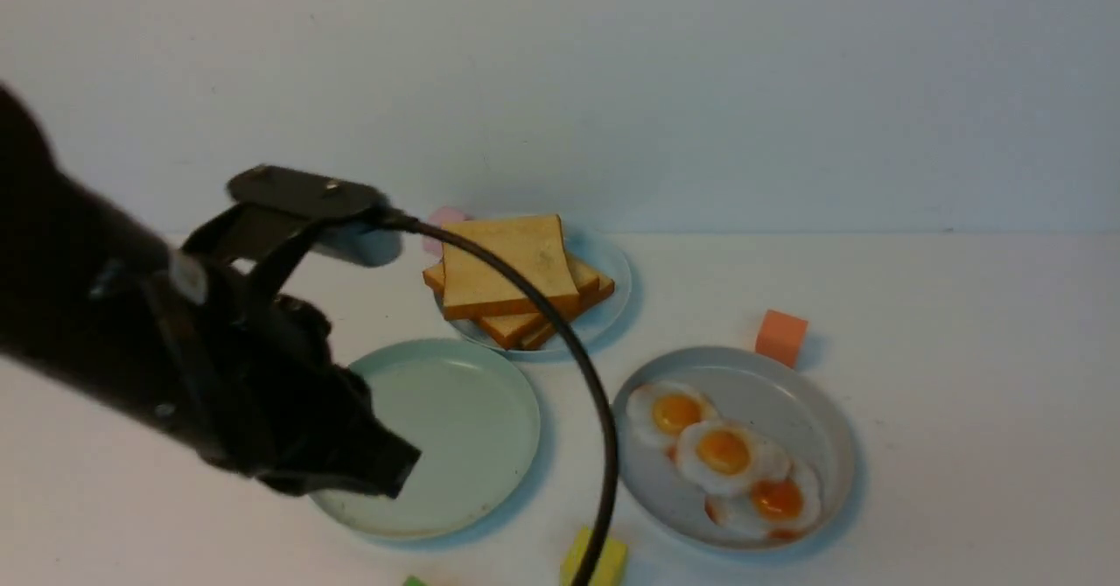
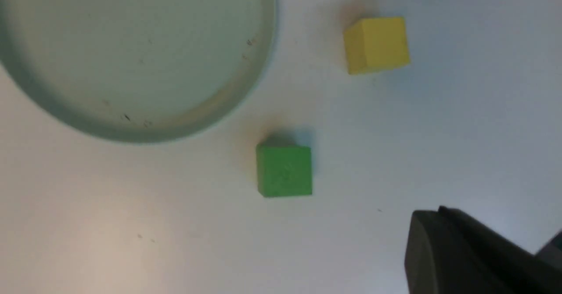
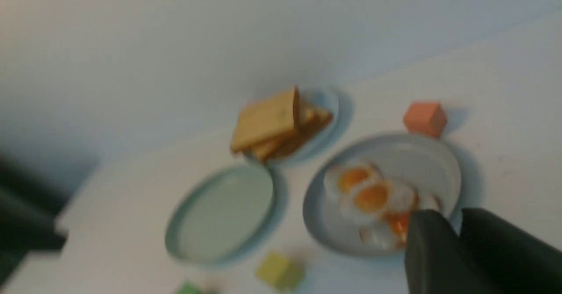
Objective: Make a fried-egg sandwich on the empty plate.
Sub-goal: Use the left arm to grab a slice of bread
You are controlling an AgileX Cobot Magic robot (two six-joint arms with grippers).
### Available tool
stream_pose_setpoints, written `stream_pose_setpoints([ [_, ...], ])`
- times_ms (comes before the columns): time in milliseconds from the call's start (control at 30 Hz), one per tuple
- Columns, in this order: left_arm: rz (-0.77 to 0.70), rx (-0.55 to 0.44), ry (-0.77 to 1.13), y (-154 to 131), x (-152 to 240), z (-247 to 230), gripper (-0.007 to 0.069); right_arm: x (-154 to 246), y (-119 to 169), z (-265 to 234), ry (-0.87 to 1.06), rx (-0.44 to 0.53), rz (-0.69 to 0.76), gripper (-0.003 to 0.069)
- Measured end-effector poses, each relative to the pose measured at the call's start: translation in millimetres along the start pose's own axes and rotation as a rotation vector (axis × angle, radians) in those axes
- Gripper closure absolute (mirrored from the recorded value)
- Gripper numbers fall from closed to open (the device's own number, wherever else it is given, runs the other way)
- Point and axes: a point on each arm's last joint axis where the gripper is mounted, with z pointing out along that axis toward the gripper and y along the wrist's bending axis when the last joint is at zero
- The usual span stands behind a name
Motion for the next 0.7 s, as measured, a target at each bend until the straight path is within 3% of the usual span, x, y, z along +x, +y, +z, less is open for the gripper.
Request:
stream_pose_setpoints([
  [133, 0.116, -0.055, 0.043, 9.6, -35.6, 21.9, 0.0638, -41.5, 21.8, -18.1, 0.284, 0.001, -0.198, 0.0612],
  [400, 0.284, -0.065, 0.086, 33.1, -101.4, 77.0, 0.0638, -85.9, 51.4, -34.9, 0.313, -0.218, -0.417, 0.0612],
  [700, 0.35, -0.091, 0.081, 86.4, -156.1, 130.8, 0.0607, -89.6, 51.2, -35.7, 0.316, -0.229, -0.488, 0.0591],
])
